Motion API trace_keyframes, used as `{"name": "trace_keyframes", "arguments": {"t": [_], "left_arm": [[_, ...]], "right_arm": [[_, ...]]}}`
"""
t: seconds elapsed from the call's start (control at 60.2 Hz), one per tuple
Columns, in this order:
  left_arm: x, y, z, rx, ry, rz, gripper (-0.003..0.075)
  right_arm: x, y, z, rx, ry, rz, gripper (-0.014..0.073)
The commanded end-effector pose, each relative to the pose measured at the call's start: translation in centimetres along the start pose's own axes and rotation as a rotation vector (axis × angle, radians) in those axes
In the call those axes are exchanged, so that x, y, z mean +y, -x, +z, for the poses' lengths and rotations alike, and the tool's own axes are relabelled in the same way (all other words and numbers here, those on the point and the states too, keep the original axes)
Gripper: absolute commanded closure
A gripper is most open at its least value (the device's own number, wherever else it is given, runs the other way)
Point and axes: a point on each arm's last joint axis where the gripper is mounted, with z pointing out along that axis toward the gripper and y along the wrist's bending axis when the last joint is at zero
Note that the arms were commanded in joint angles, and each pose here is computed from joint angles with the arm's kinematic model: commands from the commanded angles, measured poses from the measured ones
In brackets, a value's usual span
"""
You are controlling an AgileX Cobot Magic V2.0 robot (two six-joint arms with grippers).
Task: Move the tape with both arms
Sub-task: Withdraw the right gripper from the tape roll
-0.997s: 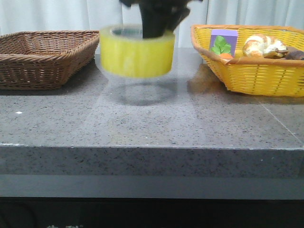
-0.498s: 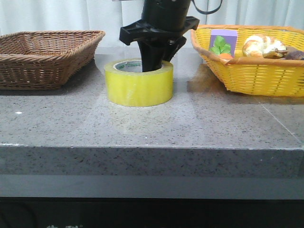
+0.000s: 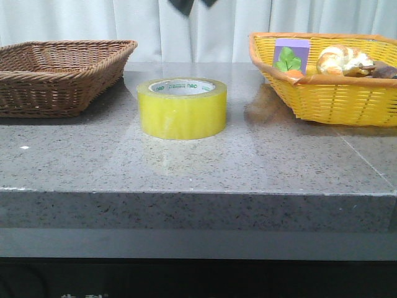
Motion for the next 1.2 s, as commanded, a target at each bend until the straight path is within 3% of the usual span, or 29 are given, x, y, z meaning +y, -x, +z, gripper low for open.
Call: {"name": "trace_keyframes", "arguments": {"t": [0.0, 0.233, 0.532, 0.93, 1.179], "left_arm": [[-0.1, 1.7, -0.7, -0.113, -0.006, 0.003, 0.0189], [-0.1, 1.7, -0.7, -0.113, -0.007, 0.002, 0.0189], [-0.1, 1.8, -0.7, -0.125, -0.007, 0.002, 0.0189], [-0.1, 1.6, 0.6, -0.085, -0.007, 0.002, 0.0189], [-0.1, 1.3, 2.1, -0.038, -0.002, 0.014, 0.0189]], "right_arm": [[0.2, 0.3, -5.6, -0.170, -0.021, -0.003, 0.0182], [1.3, -3.7, -11.4, -0.310, -0.026, 0.014, 0.0182], [2.5, -9.5, -16.6, -0.367, -0.032, 0.010, 0.0182], [3.5, -16.7, -19.1, -0.469, -0.050, 0.011, 0.0182], [3.6, -17.7, -19.4, -0.497, -0.055, 0.011, 0.0182]]}}
